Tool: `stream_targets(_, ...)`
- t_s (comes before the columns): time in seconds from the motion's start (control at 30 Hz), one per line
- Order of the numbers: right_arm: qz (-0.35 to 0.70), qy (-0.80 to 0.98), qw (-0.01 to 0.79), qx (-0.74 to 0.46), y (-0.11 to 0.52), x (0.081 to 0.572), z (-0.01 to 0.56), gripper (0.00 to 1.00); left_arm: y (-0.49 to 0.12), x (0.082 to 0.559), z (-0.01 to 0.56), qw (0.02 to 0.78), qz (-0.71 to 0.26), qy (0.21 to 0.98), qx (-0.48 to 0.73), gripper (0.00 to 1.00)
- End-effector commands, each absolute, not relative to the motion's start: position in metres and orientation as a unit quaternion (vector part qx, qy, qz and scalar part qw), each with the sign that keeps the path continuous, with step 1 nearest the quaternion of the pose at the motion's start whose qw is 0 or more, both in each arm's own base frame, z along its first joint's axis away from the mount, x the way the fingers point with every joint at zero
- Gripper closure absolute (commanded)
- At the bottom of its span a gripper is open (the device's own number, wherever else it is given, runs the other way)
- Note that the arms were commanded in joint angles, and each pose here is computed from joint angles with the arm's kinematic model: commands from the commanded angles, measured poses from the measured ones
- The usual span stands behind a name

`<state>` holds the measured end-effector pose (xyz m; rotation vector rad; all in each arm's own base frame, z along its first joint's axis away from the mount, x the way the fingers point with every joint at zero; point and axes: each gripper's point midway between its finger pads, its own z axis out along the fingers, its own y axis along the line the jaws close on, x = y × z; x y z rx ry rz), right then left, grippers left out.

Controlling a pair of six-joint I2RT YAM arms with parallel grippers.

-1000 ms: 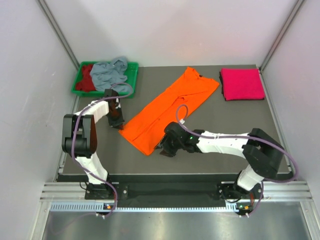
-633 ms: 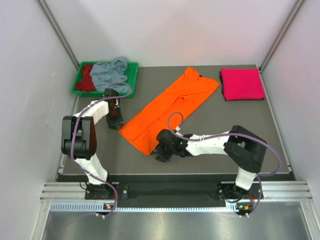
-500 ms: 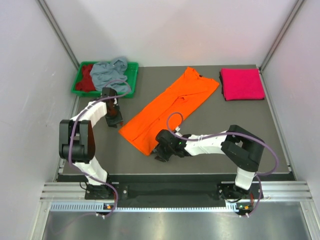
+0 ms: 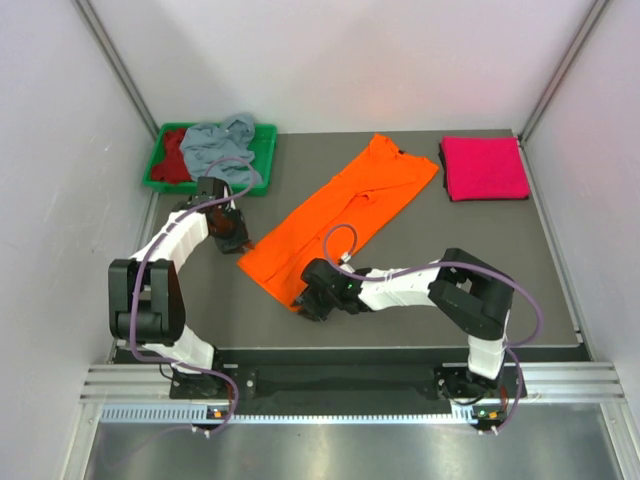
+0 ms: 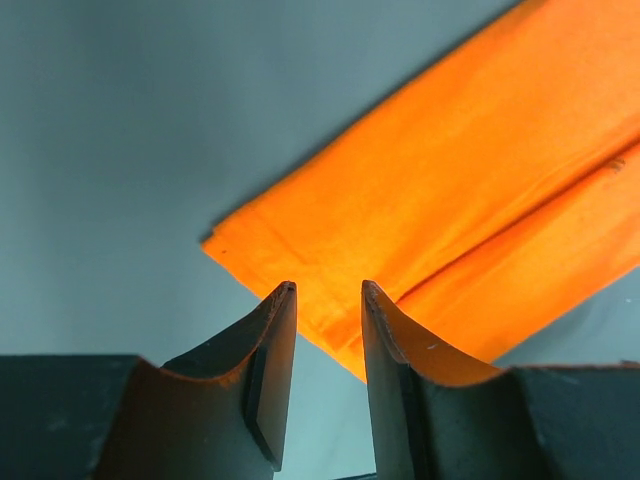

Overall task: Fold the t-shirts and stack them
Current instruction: Fold the tshirt

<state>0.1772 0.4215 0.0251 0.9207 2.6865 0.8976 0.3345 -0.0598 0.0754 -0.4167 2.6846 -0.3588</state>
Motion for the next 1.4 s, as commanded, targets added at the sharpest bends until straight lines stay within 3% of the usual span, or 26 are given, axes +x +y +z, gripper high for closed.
stream_targets(0.0,0.297,0.902,0.075,0.303,0.434,0.170,0.018,0.65,-0.068,0.342,0.092,0.231,-0.161,0.949,-0.144,0.62)
stream_targets(0.37,0.264,0.905,0.083,0.324,0.416,0.168,0.011,0.72,-0.069,0.341,0.099,0.238,-0.168,0.947,-0.137,0.63)
stream_targets(0.47,0.264,0.905,0.087,0.323,0.415,0.167,0.011,0.82,-0.070,0.342,0.100,0.239,-0.169,0.946,-0.137,0.63)
stream_targets(0.57,0.271,0.905,0.096,0.315,0.415,0.168,0.017,1.00,-0.072,0.342,0.102,0.243,-0.173,0.946,-0.126,0.63)
stream_targets(1.0,0.277,0.921,0.104,0.255,0.394,0.145,0.022,1.00,-0.087,0.326,0.113,0.251,-0.157,0.952,-0.082,0.63)
stream_targets(1.37,0.217,0.949,0.099,0.205,0.306,0.087,0.016,1.00,-0.145,0.253,0.092,0.206,-0.193,0.958,-0.056,0.60)
